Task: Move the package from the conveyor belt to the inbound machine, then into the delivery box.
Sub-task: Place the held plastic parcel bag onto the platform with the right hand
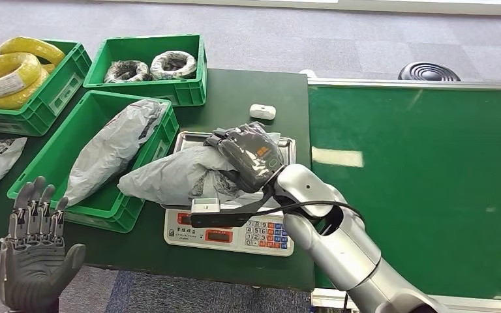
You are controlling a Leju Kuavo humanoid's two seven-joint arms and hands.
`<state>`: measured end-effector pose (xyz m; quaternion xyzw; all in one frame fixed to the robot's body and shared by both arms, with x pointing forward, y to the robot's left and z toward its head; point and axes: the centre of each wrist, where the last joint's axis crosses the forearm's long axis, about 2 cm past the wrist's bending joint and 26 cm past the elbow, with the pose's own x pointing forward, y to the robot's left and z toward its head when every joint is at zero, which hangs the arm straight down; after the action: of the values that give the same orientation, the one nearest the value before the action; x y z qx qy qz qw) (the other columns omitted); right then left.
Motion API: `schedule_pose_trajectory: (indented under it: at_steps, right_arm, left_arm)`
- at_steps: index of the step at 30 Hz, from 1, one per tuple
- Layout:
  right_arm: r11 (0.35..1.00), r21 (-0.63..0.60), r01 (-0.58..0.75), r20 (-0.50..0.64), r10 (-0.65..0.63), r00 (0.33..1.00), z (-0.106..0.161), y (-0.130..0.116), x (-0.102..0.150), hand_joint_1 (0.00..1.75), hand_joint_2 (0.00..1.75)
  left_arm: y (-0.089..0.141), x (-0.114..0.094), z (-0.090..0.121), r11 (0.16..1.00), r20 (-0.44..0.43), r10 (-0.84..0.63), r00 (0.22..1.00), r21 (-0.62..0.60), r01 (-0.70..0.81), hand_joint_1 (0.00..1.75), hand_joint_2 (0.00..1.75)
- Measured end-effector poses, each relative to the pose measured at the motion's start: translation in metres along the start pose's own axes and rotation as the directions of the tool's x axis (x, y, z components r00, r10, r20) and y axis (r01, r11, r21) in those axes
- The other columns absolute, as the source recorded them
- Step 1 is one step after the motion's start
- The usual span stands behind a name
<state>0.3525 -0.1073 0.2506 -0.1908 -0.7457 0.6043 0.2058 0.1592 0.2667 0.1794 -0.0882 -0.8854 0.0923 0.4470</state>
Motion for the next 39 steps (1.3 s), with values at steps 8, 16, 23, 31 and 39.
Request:
schedule_pose_trajectory:
  at_steps: [8,16,23,31,39]
  right_arm:
    - [0.975,0.153,-0.16,-0.147,0.183,0.972,-0.003,0.01,-0.006,0.48,1.75]
    - [0.962,0.182,-0.205,-0.258,0.248,0.934,0.025,0.016,-0.03,0.0,1.75]
    - [0.983,0.112,-0.146,-0.309,0.174,0.935,0.072,0.019,-0.041,0.0,1.75]
    - [0.987,-0.152,-0.058,-0.24,0.021,0.971,0.114,0.035,-0.038,0.0,1.75]
    - [0.933,-0.356,0.052,-0.29,-0.163,0.943,0.182,0.058,-0.033,0.0,1.75]
  left_arm:
    - [0.005,0.001,0.004,1.0,-0.03,-0.025,0.999,0.017,0.025,0.0,1.75]
    - [0.005,0.002,0.007,1.0,-0.046,-0.025,0.999,0.01,0.026,0.0,1.75]
    - [-0.006,-0.003,0.002,0.997,-0.062,-0.06,0.996,-0.056,0.056,0.0,1.75]
    - [-0.034,-0.03,-0.03,0.922,-0.115,-0.354,0.928,-0.209,0.325,0.0,1.75]
    - [-0.078,-0.067,-0.081,0.732,-0.051,-0.597,0.8,-0.441,0.519,0.0,1.75]
